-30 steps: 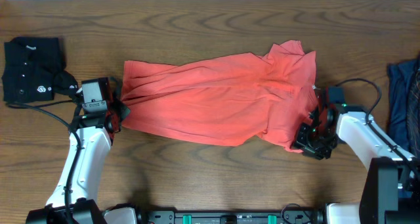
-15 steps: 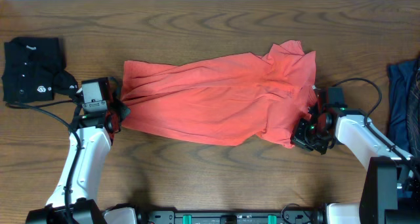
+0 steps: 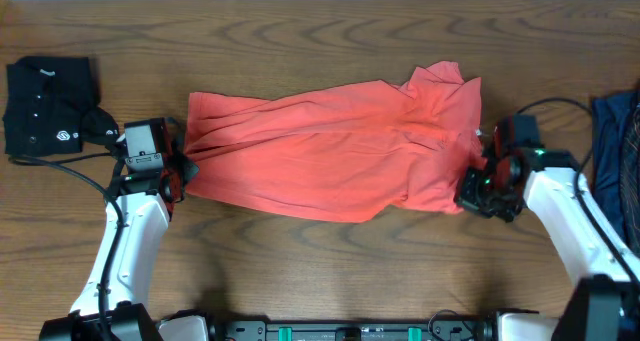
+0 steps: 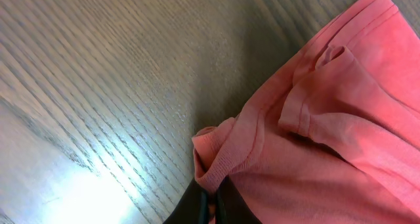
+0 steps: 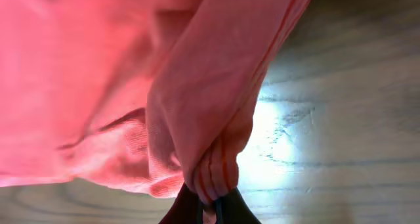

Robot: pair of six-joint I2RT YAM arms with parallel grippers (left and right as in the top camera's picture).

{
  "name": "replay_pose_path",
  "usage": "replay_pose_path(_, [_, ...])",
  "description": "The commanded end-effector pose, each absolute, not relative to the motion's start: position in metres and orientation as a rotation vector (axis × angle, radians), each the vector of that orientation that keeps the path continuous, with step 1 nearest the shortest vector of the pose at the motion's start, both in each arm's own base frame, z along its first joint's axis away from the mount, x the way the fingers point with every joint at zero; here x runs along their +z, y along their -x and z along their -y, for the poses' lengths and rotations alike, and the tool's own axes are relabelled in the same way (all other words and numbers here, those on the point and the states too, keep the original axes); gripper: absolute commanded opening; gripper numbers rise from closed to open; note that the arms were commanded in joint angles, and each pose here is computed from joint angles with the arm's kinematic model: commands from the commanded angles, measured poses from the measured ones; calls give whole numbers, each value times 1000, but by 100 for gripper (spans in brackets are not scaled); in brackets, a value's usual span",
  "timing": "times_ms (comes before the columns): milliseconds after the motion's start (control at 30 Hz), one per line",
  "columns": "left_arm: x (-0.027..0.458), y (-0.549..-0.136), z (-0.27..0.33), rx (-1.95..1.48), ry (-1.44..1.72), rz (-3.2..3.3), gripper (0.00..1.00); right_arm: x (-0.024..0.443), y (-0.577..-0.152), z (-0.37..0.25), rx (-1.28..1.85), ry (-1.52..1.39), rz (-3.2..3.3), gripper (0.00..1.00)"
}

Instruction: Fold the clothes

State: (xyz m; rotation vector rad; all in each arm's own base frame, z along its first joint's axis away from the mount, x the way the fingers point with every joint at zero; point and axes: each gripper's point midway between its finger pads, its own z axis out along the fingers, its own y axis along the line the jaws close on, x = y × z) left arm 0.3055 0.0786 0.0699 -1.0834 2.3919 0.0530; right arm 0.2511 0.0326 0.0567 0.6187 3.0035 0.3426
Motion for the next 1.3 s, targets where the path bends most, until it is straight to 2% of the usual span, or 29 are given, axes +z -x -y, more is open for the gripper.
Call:
replay_pose_path(0, [68,-303,-76,27,1099,-2399,6,80,-264,-27,314,-571,-2953,1])
replay_pose_path(333, [81,-309,-60,-100,1013,-2409,6,109,-284,-1,190,-539,-2886,1])
replay_pose_path(567, [135,-308,-59,-143,948,-2267,6,111,-282,13,178,-596,-2880,1])
replay_pose_path(733, [161,-292,-56,-155,916,-2213,6,110,-279,21,147,-608,-2886,1])
replay_pose_path(967, [154,-264,-53,-124,935,-2293,6,109,-276,30,127,-626,-2891,1])
replay_pose_path(1267, [126,-254,-49,-106,986,-2425,6,105,-257,28,124,-659,-2967,1])
